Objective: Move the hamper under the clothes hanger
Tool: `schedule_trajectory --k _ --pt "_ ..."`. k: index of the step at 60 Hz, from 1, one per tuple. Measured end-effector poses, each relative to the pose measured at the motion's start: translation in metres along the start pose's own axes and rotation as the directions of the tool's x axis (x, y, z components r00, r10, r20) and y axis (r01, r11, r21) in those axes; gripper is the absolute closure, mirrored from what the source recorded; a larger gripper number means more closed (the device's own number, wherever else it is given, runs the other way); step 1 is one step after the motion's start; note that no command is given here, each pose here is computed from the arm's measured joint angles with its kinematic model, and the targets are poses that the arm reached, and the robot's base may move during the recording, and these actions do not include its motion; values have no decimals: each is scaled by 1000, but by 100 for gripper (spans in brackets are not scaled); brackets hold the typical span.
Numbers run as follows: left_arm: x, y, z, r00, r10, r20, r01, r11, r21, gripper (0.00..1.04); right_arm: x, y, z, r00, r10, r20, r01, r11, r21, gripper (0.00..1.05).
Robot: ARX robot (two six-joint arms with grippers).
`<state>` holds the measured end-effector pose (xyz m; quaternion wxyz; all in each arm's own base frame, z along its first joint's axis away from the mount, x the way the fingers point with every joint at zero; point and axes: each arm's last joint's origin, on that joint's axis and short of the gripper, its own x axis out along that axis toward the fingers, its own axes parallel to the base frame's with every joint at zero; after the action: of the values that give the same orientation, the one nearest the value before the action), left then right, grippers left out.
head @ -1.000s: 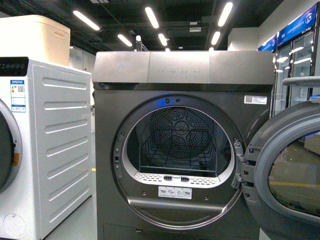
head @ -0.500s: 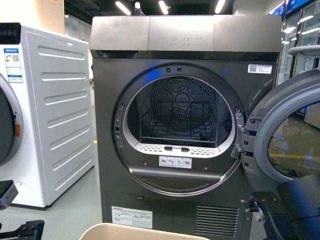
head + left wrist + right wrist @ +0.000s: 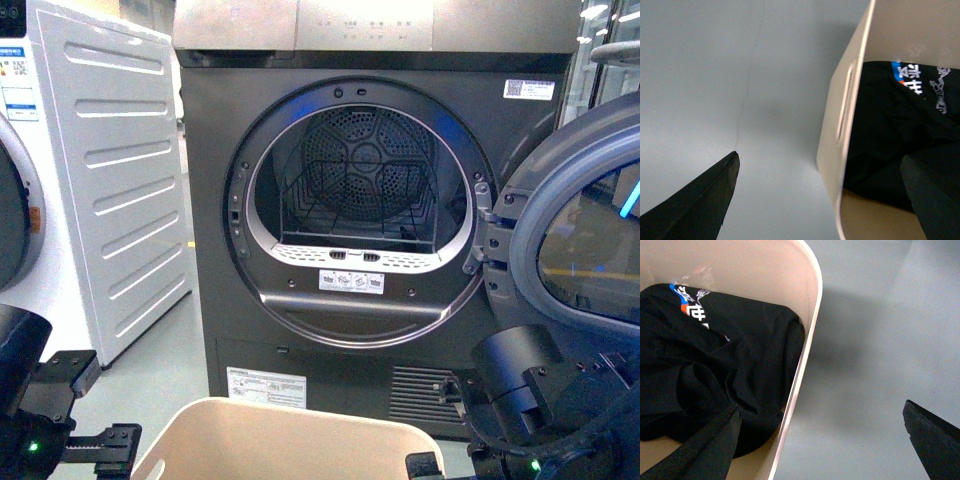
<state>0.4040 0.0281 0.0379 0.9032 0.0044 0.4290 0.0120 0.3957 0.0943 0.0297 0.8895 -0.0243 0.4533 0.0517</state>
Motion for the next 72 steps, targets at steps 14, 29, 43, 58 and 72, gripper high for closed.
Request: schedule_trajectory --k 14,29,43,58,72 --pt "13 18 2 999 39 -19 -39 999 -7 7 17 5 3 999 -14 -29 14 1000 -4 8" --pt "28 10 -2 999 12 -37 -12 1000 7 7 27 5 4 998 -36 -47 36 999 -5 8" --pt "39 6 -1 1000 8 -25 -7 1000 16 7 34 6 -1 997 -45 -70 45 999 -2 8" --pt "52 3 2 1000 16 -4 -16 1000 25 7 42 11 -5 995 -44 -88 44 999 6 8" --pt "69 -9 6 1000 -1 2 1 999 43 7 43 14 -4 995 -41 -89 43 999 20 8"
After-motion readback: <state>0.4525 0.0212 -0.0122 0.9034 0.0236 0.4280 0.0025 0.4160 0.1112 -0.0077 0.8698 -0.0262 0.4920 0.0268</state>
